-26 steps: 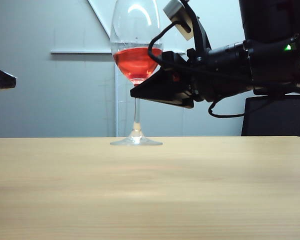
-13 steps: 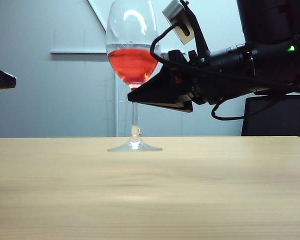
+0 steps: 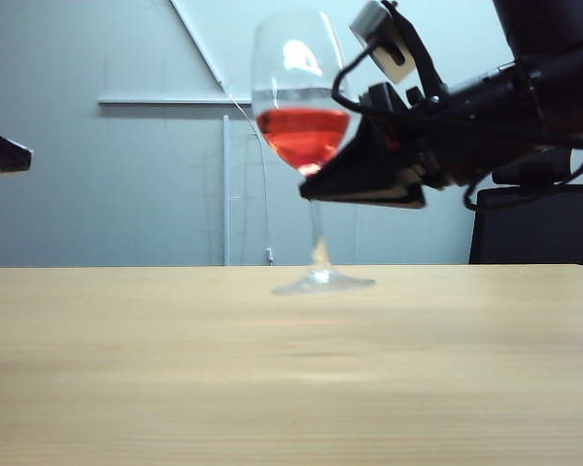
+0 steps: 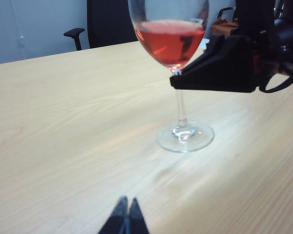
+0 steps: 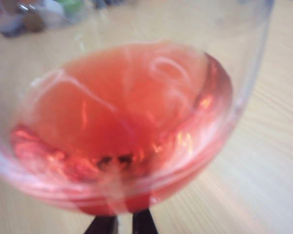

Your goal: Gently pick up the goblet, rotate it counterclockwise for two full turns (viewing from above), and then place it back on the table.

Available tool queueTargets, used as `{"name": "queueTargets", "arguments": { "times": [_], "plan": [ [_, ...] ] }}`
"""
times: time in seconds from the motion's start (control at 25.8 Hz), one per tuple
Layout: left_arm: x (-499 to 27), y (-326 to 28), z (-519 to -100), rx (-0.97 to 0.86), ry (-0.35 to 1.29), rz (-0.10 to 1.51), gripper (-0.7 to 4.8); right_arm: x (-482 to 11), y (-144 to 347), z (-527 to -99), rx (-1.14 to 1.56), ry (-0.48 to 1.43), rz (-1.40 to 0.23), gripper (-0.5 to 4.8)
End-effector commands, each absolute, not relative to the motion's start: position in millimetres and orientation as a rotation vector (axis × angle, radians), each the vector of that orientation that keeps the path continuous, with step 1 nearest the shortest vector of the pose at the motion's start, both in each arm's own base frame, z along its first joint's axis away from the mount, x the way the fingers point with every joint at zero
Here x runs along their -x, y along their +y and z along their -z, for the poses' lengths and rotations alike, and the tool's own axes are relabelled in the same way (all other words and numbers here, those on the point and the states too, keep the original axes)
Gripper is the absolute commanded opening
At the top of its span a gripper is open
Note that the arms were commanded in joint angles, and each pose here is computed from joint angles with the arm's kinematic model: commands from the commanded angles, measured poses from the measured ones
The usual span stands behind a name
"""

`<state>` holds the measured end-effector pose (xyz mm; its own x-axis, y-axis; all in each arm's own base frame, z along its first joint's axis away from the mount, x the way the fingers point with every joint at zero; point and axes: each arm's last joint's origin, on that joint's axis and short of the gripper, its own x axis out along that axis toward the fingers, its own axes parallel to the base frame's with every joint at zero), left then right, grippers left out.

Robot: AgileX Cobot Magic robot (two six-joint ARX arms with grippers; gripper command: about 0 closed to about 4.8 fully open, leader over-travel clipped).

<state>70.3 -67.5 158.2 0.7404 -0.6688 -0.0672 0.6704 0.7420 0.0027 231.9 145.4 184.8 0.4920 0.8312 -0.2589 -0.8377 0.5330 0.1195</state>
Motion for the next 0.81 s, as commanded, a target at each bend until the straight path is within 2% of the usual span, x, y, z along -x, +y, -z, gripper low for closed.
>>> {"name": "queueTargets", "arguments": {
  "times": [0.04,0.81],
  "plan": [
    [-70.2,-67.5,-160.3,-0.023,0.052,0.737,-0.05,-231.9,143.0,-190.8,0.044,0.298,-0.961,-0.05],
    [-70.2,-67.5,-160.3,-0.023,0.052,0.736,-0.05,-237.4,135.5,-191.6,-0.021,0.333,-0.609,-0.05]
  ]
}}
